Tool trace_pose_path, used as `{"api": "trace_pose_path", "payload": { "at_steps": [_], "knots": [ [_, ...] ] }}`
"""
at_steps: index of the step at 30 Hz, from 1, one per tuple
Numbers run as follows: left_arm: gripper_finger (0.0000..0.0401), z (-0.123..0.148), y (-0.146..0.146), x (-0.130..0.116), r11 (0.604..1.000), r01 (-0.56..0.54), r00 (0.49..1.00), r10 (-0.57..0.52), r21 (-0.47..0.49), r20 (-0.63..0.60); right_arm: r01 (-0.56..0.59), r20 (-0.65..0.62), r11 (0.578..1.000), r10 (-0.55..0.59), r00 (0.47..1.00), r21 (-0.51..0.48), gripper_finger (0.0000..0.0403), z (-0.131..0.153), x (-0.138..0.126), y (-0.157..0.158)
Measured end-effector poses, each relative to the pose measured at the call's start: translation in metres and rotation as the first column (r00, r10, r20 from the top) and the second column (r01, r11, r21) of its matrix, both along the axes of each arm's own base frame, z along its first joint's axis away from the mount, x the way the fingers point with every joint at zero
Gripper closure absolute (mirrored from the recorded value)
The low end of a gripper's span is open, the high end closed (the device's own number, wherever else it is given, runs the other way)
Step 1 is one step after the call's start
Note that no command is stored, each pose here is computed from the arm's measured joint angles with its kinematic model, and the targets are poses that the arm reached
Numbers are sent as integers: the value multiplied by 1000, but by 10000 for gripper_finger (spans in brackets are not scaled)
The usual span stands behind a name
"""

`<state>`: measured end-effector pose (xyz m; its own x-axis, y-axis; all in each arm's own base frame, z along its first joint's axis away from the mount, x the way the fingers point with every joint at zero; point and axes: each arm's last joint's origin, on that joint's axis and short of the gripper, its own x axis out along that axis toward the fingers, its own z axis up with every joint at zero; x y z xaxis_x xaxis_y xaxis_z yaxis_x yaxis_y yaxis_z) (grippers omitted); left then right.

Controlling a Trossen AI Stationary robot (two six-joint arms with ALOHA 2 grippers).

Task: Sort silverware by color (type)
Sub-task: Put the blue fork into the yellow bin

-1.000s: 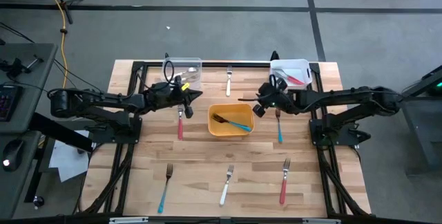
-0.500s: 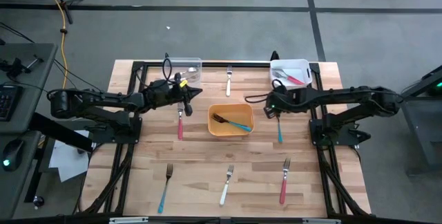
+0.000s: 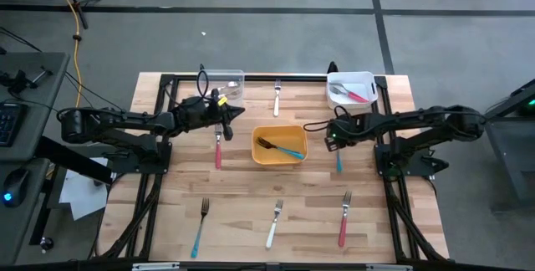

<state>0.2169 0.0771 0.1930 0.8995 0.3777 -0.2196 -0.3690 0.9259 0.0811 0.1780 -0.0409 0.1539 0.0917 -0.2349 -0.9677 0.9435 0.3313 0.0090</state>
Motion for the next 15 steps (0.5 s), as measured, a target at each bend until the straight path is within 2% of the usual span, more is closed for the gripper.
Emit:
{"api": "trace_pose_path", "payload": {
  "at_steps": [3, 9, 15],
  "knots": [
    [401, -1, 0, 0, 1000, -4, 1000, 4, -17, -2, 3, 5, 1000, -3, 1000, 15, 284, -9, -4, 1],
    [401, -2, 0, 0, 999, -7, 1000, 6, -31, -11, 38, 123, 999, -40, 992, 20, 284, -21, -2, 1],
    [401, -2, 0, -1, 1000, -6, 1000, 5, -28, -14, 65, 134, 997, -72, 988, 51, 293, -26, -5, 1]
  ]
}}
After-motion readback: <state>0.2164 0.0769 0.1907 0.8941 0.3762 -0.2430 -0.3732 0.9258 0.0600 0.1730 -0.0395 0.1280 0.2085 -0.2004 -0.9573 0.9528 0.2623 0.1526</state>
